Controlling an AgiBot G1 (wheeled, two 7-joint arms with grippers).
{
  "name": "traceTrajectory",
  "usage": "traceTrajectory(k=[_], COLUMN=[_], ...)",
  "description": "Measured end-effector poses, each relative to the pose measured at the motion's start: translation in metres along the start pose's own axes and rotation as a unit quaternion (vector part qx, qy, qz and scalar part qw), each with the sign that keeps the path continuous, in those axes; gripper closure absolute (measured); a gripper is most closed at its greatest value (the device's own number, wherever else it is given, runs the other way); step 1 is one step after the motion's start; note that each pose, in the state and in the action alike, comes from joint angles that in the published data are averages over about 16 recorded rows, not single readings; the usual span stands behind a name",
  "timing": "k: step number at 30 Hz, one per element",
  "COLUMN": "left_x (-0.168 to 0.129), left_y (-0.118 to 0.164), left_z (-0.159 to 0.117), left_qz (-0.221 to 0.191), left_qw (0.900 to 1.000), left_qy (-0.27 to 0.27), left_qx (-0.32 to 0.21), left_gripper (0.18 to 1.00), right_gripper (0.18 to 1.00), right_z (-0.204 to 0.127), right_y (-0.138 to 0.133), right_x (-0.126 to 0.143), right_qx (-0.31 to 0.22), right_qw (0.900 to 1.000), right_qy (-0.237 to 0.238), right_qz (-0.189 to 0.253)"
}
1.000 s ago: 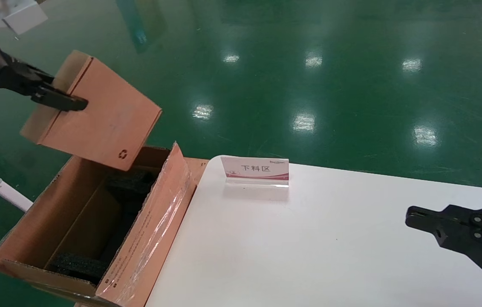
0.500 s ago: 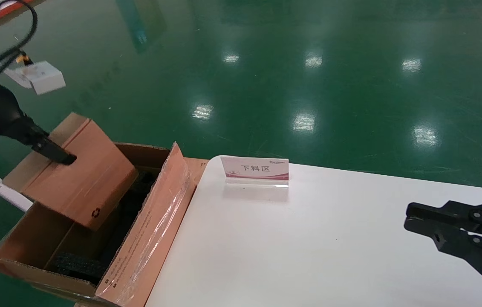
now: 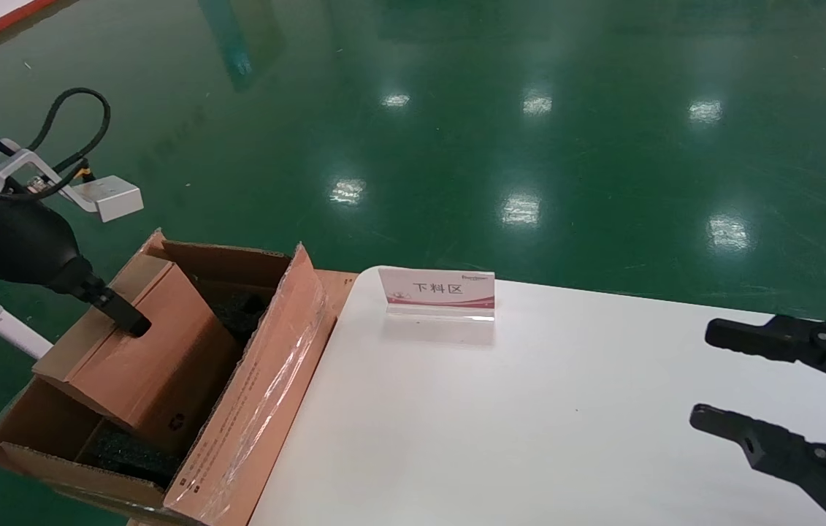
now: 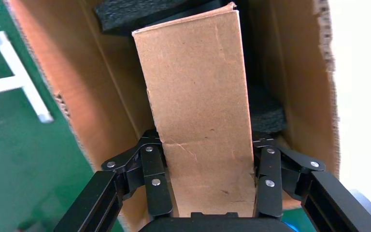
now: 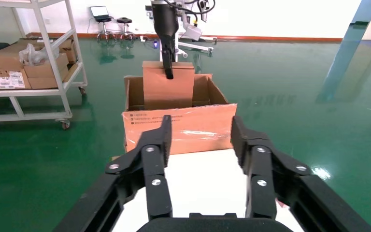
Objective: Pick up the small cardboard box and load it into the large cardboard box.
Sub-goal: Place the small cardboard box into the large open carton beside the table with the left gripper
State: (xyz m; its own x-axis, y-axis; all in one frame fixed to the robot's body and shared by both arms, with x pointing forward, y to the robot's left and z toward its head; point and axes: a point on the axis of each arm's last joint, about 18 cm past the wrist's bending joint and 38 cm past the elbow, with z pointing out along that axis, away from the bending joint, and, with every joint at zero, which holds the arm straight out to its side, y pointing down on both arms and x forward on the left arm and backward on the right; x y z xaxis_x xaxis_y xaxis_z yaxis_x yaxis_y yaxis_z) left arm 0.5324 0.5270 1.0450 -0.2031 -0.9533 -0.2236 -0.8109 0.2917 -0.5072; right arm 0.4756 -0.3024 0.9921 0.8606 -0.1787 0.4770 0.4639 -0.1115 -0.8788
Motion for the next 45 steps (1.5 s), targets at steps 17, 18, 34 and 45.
traceTrajectory(k=[17,18,34,45], left_x=[-0.018,-0.019,-0.029,-0.036], left_y=[-0.005,-0.005,-0.006,-0.006], left_z=[0.025,0.026,0.046,0.056], left_qz=[-0.024,-0.026,-0.032,-0.028], left_qw=[0.9970,0.9967,0.9923,0.9895], left_qy=[-0.065,-0.069,-0.112,-0.135], left_qx=[-0.033,-0.034,-0.042,-0.043], left_gripper=[0.762,0.762,0.762,0.776], right_gripper=[0.366,0.346,0.190,0.178], right_z=[0.000,0.000,0.000,0.000], right_y=[0.000,0.000,0.000,0.000], right_x=[0.000,0.000,0.000,0.000], right_qx=[0.000,0.000,0.000,0.000], right_qw=[1.000,1.000,1.000,1.000], right_qy=[0.000,0.000,0.000,0.000], right_qz=[0.000,0.000,0.000,0.000])
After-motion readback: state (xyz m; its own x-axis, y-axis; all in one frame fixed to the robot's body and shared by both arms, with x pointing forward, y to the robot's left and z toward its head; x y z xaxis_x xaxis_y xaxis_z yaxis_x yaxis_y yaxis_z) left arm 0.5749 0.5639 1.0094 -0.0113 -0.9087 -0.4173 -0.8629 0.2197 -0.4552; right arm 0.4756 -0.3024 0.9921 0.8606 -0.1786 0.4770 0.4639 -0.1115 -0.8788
